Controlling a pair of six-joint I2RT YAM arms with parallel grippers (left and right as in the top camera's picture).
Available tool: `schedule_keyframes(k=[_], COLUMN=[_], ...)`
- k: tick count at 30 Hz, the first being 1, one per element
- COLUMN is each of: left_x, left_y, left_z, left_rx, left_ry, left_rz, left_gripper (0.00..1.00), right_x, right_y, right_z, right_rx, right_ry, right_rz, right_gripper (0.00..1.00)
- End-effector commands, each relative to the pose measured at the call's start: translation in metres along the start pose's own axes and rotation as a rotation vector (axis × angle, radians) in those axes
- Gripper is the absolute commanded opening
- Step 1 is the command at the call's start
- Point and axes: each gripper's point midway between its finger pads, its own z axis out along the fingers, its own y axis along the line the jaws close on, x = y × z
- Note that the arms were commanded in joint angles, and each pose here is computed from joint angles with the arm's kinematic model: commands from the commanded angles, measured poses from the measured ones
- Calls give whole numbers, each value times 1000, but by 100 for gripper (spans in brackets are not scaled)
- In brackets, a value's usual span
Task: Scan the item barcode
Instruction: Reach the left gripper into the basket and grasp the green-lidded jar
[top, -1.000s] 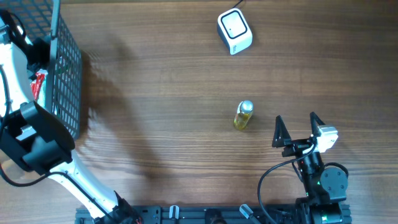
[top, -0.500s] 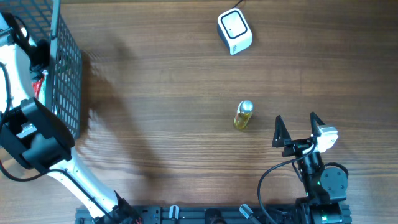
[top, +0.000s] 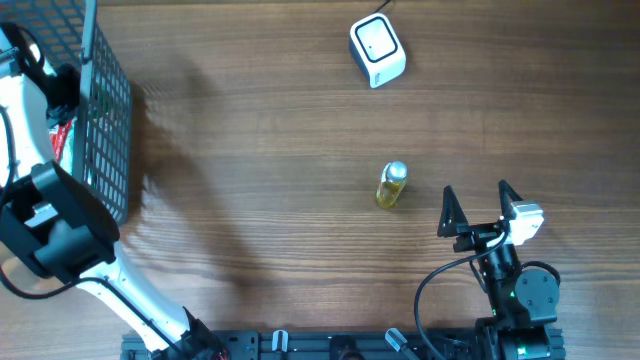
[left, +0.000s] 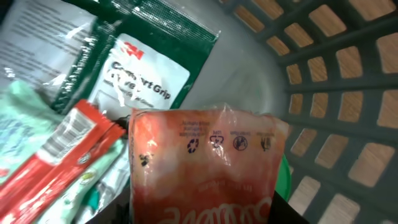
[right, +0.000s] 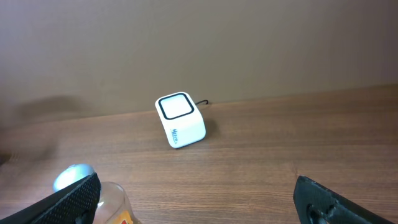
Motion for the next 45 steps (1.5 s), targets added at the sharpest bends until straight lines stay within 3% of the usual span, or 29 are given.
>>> schedule_keyframes(k=[1,4,7,14,20,29,32,36,45], left_x=[-35,-41,-36,-3,3,14,13,11,19], left_y=[3,0,0,2,-10,-5,-5,-6,-10], left_z=[-86,-122,-125,-60,-33,-9,-8,-7,24], left_rx=[8,21,19,11,38,30,31,33,70], left_ry=[-196,-264,-249,-70,-30,12,7,-1,43], left_rz=[2,5,4,4,100,100,100,101,99], left_gripper=[39,39,41,44,49,53,65,89,93], right_x=[-2,-2,-2,-2,-2,-2,-2,-2,-2], right_y=[-1,-1,-1,-1,-1,-1,-1,-1,-1], right_z=[0,0,0,0,0,0,0,0,0], right_rx=[9,9,9,9,9,9,9,9,9], right_ry=[-10,-10,-10,-10,-10,-10,-10,-10,-10], right_rz=[7,7,7,7,7,7,7,7,7], right_gripper=[100,100,100,100,100,100,100,100,100])
